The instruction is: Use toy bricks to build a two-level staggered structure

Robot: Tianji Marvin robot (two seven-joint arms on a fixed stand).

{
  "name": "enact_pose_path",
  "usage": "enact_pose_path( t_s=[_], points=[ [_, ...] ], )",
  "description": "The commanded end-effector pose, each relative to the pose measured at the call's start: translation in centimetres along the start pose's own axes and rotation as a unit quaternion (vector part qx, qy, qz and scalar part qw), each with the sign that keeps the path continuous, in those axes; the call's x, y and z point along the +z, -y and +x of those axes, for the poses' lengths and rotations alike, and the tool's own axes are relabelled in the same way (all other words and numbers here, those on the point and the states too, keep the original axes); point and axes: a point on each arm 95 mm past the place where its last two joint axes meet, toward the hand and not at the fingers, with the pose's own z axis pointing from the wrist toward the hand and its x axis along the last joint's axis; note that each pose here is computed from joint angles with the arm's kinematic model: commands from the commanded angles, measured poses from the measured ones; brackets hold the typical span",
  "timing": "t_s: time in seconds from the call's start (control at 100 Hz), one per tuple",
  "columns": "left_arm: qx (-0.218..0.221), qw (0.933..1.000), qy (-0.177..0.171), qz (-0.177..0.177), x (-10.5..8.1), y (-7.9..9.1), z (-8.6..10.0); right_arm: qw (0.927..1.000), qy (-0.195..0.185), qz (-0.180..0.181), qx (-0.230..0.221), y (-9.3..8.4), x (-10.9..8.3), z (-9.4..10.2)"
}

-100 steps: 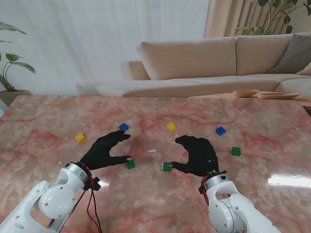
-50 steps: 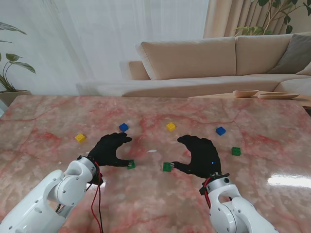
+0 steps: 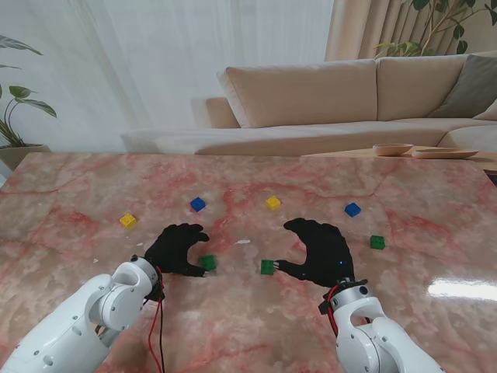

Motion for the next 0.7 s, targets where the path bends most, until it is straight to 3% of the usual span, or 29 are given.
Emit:
enact_pose_path(
  t_s=[0.0, 0.69],
  points=[
    [-0.004, 1.0, 0.005, -0.005, 0.1, -0.8, -0.2, 0.9999, 0.004, 0.015, 0.006, 0.8, -0.4, 0.0],
    [-0.008, 0.9999, 0.011, 0.007, 1.3, -3.2, -0.7, 0.9997, 0.0, 0.023, 0.012, 0.7, -0.3, 0.1]
  ],
)
